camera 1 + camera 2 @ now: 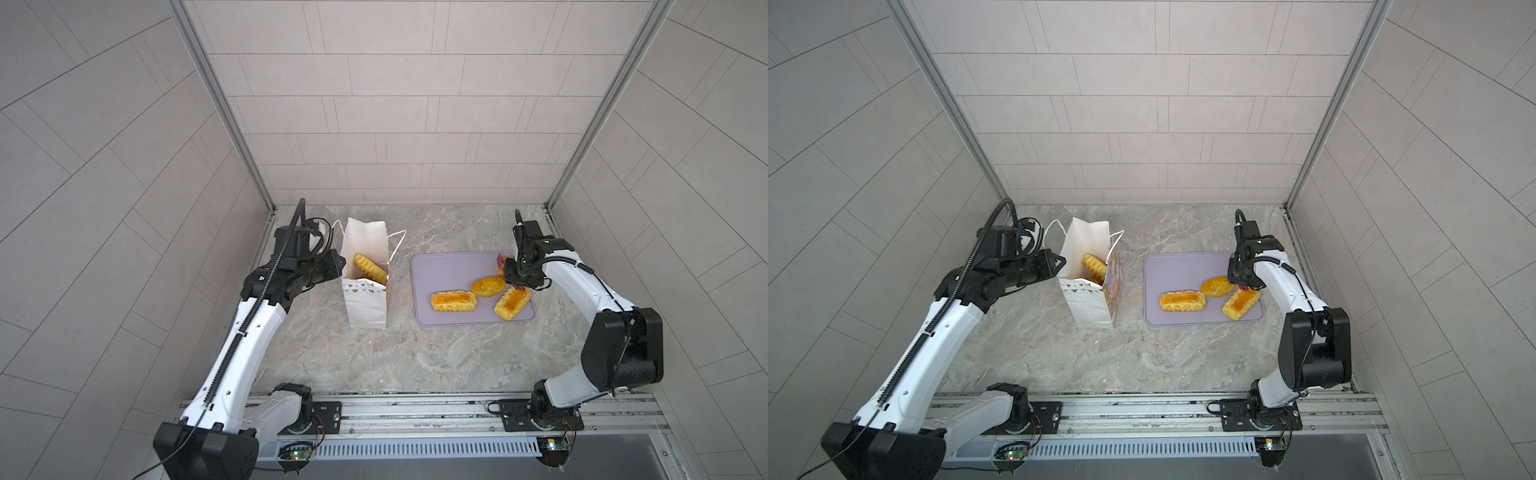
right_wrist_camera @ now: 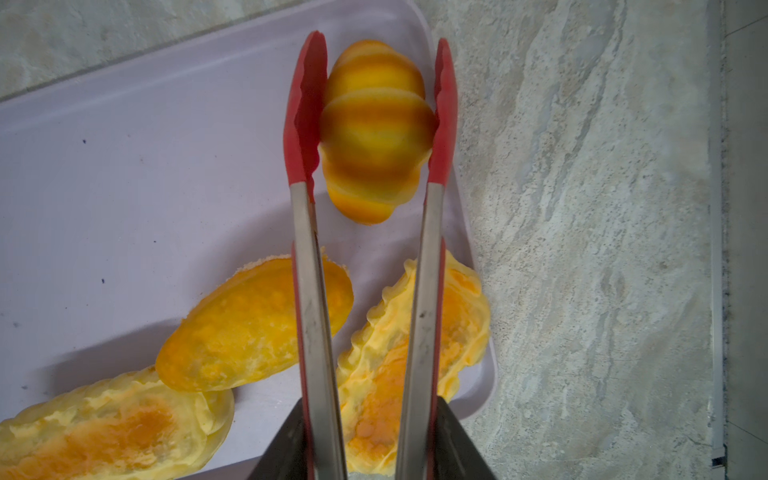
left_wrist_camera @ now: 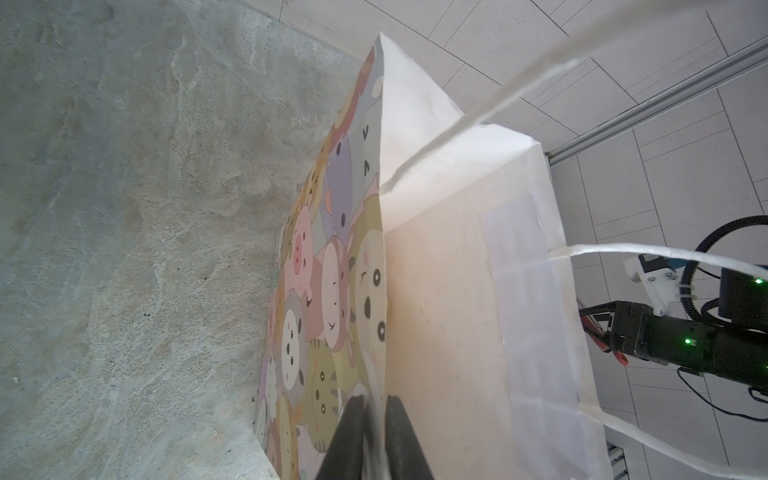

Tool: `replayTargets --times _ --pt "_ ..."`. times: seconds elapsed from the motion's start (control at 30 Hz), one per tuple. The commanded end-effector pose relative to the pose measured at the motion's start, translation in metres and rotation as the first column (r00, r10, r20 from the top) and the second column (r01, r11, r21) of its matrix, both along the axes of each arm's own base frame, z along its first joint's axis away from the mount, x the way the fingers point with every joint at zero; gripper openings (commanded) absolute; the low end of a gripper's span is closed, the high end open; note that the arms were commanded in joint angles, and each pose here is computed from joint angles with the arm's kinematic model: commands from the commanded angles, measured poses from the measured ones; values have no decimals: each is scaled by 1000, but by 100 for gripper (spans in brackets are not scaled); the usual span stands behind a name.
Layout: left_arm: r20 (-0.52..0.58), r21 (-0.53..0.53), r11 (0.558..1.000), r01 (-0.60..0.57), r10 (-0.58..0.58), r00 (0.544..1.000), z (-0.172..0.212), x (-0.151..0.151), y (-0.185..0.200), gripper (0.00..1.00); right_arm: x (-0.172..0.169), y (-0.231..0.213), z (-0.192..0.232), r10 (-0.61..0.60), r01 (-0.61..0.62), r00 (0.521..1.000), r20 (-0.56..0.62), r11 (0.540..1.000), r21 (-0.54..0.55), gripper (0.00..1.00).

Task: Place the fake bread into the paper bag
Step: 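Lower the tongs and close them on the striped spiral bread, then lift the spiral bread with the tongs and carry it over the bag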

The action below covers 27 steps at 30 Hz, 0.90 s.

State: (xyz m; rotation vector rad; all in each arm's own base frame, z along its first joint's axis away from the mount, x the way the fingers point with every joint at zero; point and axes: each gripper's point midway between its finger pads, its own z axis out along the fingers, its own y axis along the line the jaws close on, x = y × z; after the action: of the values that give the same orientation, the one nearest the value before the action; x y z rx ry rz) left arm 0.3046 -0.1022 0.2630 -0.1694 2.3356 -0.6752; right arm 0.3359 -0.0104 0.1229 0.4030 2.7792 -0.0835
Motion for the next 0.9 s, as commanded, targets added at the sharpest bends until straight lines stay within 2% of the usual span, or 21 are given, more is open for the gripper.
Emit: replayTargets --times 0.0,0.87 --pt "3 2 1000 0 0 1000 -1 0 1 14 2 -2 4 -18 18 1000 20 1000 2 40" --pt "-1 4 1000 -3 3 1000 -2 0 2 14 14 4 68 5 -14 973 231 999 36 34"
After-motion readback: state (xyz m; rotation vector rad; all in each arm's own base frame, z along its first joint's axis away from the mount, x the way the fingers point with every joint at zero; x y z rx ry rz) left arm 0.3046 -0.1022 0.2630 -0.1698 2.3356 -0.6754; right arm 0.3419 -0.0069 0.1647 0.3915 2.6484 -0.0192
